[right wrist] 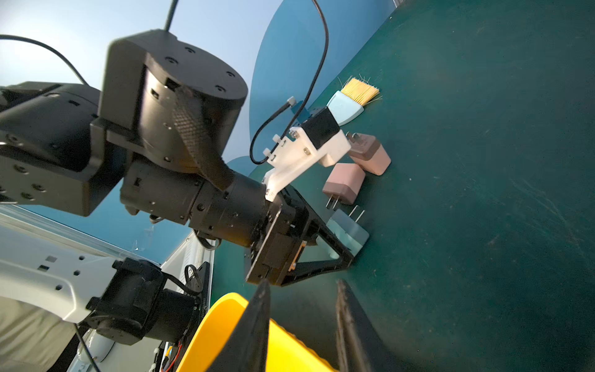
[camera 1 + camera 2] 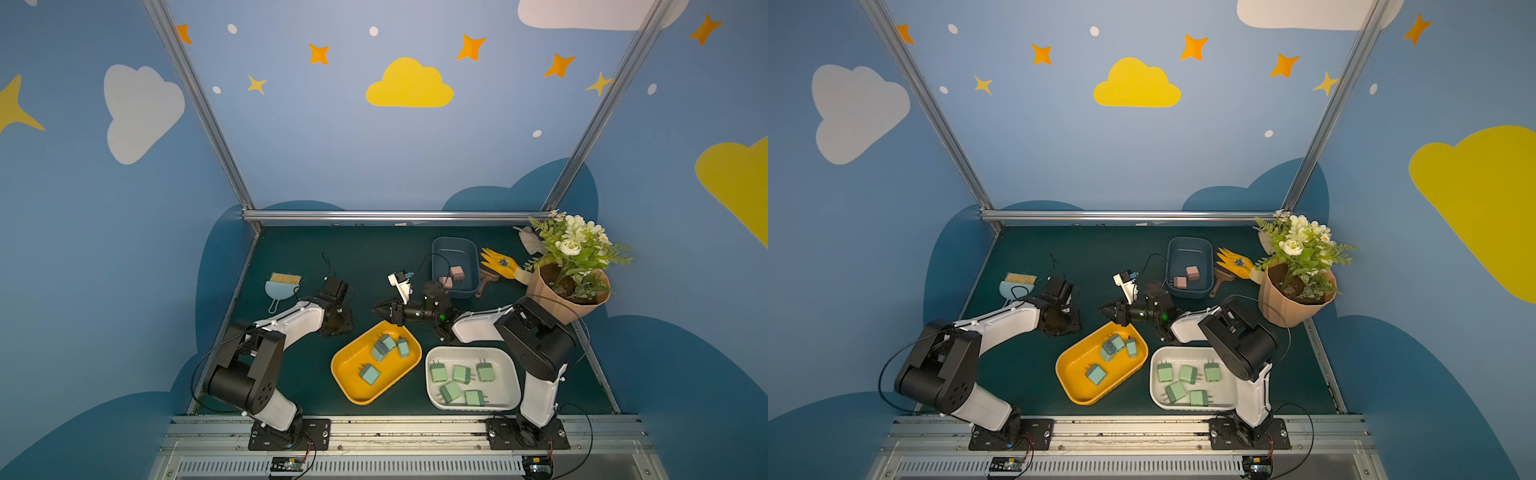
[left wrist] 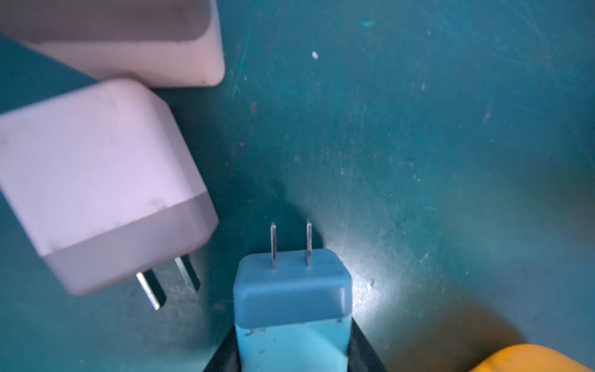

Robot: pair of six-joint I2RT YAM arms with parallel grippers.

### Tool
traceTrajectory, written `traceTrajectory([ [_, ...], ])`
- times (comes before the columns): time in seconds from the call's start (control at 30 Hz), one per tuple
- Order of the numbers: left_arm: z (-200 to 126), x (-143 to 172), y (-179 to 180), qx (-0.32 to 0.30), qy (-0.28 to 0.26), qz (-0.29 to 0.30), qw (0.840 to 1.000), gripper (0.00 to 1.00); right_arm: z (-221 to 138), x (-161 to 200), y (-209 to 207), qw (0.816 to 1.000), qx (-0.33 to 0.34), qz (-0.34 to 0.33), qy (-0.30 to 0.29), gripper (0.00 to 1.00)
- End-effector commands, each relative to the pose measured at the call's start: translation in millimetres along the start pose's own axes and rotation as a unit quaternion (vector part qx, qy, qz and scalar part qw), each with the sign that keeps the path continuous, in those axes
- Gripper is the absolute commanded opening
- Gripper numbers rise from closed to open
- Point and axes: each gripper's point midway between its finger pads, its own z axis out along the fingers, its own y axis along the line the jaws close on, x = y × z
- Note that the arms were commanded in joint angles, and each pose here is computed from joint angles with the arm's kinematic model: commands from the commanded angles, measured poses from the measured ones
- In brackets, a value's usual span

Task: Place the plugs by color into the storage box
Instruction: Pick up the plug from the center of the board.

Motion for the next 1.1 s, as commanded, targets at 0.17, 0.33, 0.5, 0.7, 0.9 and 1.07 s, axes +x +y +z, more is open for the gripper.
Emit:
traceTrajectory([
  [0.17,-11,8,-10,0.032,-0.022,0.005,0.999,0.25,-9,-10,37,0.996,0.045,-0.072,0.003,0.34],
  [0.33,-28,4,-16,0.024,-0.058,0.042,0.997,0.25,-15,-1,55,0.994,0.056,-0.097,0.006,0.36],
  [0.5,-43,1,-25,0.02,-0.094,0.08,0.992,0.27,-22,6,68,0.993,0.062,-0.102,0.002,0.36],
  [0.7,-63,3,-35,0.002,-0.133,0.135,0.982,0.28,-27,17,81,0.99,0.07,-0.121,0.011,0.35],
  [0.9,-80,7,-50,0.009,-0.17,0.179,0.969,0.29,-31,21,93,0.987,0.071,-0.144,0.016,0.36],
  [1.07,-89,10,-55,0.007,-0.199,0.208,0.958,0.29,-31,21,95,0.984,0.073,-0.16,0.012,0.38],
])
